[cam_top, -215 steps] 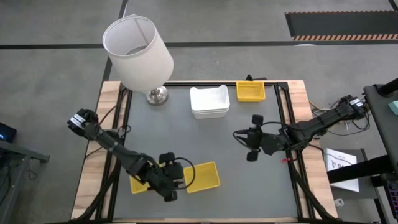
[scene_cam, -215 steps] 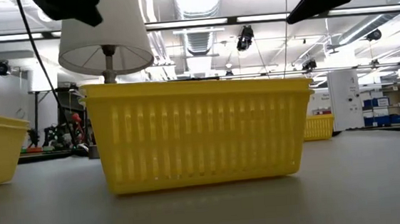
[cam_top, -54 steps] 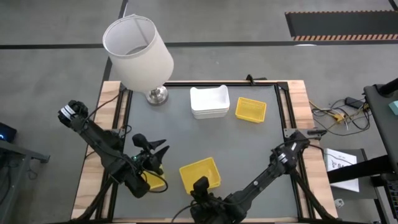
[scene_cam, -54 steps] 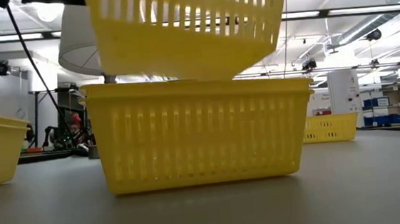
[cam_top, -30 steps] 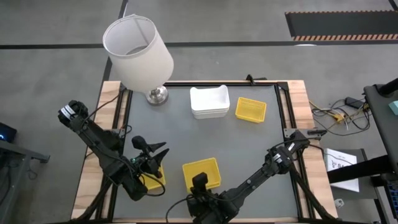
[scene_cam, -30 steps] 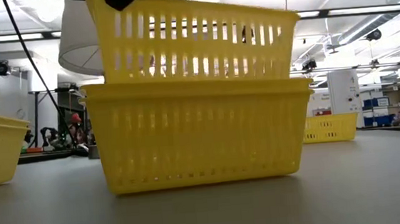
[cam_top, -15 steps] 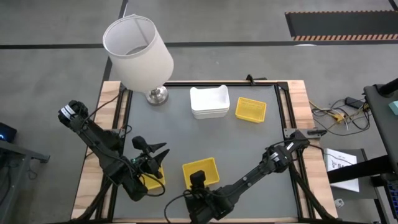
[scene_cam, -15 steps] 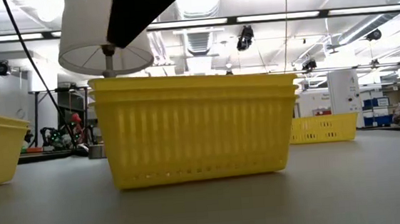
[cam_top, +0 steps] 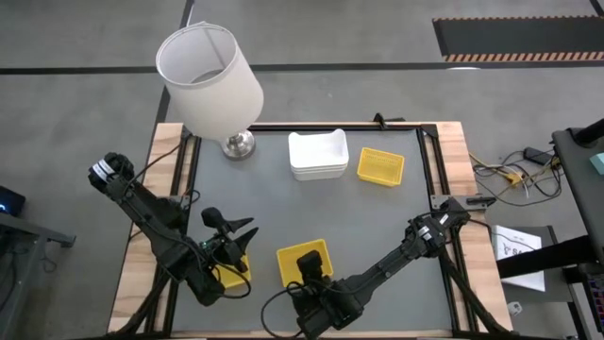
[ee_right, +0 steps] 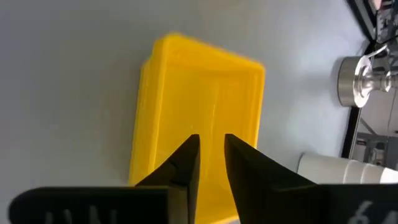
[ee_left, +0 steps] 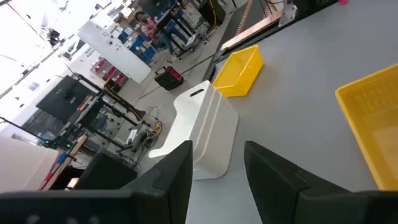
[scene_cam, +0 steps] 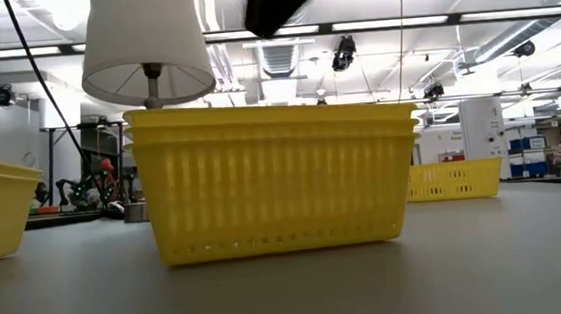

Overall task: Stack baskets by color
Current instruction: Stack the yellow basket on the stacked yellow baskets

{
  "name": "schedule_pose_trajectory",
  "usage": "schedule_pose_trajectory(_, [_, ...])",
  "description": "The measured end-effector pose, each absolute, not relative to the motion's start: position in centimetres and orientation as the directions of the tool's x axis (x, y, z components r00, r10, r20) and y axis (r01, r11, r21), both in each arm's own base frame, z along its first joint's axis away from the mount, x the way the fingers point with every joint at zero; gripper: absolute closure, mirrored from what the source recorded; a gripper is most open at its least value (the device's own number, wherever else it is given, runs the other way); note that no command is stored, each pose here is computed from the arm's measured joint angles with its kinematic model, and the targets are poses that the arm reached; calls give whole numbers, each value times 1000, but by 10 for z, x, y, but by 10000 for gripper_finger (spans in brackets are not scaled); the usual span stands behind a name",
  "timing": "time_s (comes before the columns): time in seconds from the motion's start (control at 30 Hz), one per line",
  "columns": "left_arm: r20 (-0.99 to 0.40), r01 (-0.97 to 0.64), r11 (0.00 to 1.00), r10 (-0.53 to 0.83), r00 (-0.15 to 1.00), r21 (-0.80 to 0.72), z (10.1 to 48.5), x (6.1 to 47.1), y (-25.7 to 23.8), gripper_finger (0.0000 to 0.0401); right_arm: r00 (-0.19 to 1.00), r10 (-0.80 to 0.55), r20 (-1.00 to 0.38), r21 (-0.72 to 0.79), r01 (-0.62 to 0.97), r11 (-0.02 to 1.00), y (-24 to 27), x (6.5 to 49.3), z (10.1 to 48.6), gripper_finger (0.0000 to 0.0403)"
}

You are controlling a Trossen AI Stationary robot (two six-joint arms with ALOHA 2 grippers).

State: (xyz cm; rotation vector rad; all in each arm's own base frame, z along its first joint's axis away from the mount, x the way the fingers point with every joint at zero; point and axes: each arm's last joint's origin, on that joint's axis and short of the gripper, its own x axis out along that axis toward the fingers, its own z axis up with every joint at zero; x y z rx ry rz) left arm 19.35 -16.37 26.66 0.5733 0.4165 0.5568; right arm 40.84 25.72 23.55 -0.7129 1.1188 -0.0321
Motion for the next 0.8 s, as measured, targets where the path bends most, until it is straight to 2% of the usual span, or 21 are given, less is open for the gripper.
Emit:
schedule_pose_trajectory(0.27, [-239, -347, 720, 576, 782, 601, 266, 195, -165, 272, 439, -379, -814, -537, -324, 778, 235, 375, 247, 365])
schedule_pose_trajectory(0.53, [-229, -344, 745, 547, 806, 571, 272, 203, -172, 272, 647, -239, -724, -476, -218, 852, 204, 330, 240, 370])
schedule_pose_trajectory(0.8, [-303, -270, 869, 411, 860, 415, 274, 214, -182, 272, 761, -195, -619, -443, -134, 886, 160, 269, 209, 370])
